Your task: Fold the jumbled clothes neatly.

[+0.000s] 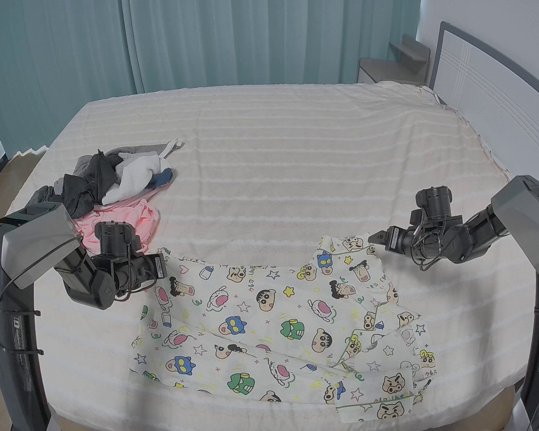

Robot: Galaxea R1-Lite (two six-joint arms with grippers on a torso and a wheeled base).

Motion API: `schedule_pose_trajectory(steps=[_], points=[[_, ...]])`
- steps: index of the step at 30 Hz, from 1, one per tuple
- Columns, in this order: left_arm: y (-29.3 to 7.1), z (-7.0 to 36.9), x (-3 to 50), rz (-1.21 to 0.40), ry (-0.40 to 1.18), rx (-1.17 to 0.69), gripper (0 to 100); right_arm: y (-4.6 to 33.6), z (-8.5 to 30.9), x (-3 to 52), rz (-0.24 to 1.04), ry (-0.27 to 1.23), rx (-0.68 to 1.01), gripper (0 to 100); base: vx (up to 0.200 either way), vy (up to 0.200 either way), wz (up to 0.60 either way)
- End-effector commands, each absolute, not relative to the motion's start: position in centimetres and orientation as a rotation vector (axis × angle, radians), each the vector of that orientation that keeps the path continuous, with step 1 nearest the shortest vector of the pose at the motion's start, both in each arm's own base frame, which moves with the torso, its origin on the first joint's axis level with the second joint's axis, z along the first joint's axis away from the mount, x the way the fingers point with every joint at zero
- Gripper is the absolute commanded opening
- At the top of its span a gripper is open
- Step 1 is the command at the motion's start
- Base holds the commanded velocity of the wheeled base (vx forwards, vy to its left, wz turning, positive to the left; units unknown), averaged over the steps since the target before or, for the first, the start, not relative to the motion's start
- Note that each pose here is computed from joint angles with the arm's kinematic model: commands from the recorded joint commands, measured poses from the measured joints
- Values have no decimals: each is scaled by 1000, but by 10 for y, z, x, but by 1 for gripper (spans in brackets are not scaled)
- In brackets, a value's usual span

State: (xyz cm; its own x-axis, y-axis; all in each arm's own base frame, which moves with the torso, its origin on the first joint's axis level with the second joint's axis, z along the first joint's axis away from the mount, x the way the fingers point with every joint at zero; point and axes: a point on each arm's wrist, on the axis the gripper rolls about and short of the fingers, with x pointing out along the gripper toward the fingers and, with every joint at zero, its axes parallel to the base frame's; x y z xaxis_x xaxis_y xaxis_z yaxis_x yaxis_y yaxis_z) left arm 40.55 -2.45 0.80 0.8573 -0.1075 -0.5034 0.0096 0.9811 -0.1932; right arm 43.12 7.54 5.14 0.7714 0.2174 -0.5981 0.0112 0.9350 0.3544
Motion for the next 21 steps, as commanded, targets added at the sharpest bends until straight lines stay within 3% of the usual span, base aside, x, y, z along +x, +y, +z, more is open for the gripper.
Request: schedule_pose_trajectory(steps=[1, 21], points=[[-25, 10, 405, -57, 534, -210, 0, 79, 20, 455, 106, 723, 351, 100, 0, 0, 0], [-25, 10, 405, -64, 536, -213, 0, 90, 17, 472, 173, 791, 395, 100, 0, 0, 0]])
